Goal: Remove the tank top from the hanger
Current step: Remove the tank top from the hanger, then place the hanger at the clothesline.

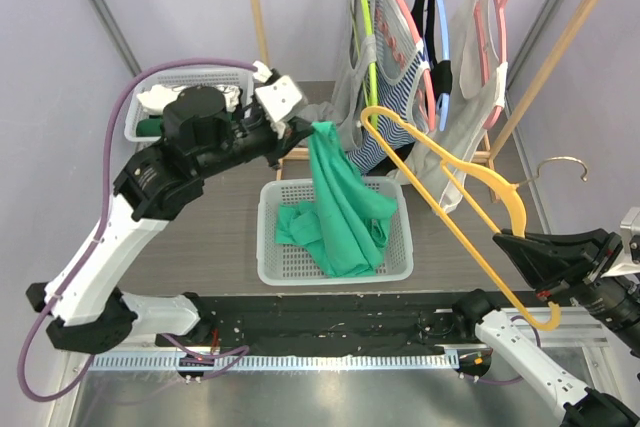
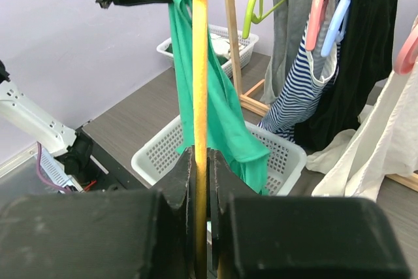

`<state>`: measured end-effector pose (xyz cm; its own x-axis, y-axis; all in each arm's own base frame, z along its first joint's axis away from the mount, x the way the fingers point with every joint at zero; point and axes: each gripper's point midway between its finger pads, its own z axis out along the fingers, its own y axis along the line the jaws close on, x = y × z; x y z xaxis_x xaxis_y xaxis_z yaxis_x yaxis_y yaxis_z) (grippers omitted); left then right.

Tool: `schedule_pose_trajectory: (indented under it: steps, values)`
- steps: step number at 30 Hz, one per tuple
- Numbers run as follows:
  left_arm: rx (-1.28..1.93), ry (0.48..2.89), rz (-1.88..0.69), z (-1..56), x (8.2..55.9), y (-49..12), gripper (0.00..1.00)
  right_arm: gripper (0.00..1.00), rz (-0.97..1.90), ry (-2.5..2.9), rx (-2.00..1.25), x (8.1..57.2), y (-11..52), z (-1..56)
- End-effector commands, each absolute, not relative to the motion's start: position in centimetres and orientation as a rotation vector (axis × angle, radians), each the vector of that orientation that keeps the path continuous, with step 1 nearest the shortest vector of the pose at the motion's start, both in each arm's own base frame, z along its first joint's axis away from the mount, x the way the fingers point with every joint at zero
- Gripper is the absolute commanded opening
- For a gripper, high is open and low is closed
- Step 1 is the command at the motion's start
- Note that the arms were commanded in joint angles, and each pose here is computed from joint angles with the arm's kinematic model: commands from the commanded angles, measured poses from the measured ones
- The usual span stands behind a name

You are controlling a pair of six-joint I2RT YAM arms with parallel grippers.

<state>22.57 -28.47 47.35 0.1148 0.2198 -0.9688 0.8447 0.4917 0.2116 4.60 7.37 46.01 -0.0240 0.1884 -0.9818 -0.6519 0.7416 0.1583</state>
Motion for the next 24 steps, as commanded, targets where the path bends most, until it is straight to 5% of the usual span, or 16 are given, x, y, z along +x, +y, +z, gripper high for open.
schedule_pose_trajectory:
  steps: [1, 8, 14, 24]
  values:
    - [0.930, 1.478, -0.534, 44.9, 22.5, -24.6, 0.00, 0.01, 0.730, 1.420, -0.403, 3.9, 7.5, 47.4]
    - [0.924, 1.618, -0.531, 39.0, 23.4, -24.0, 0.00, 0.01, 0.746, 1.383, -0.398, 2.9, 7.0, 48.6]
    - [0.990, 1.587, -0.590, 40.2, 23.6, -26.4, 0.00, 0.01, 0.705, 1.366, -0.352, 3.8, 6.4, 49.5]
    - [1.445, 1.690, -0.481, 25.4, 19.5, -28.0, 0.00, 0.01, 0.690, 1.443, -0.380, 6.6, 8.1, 47.7]
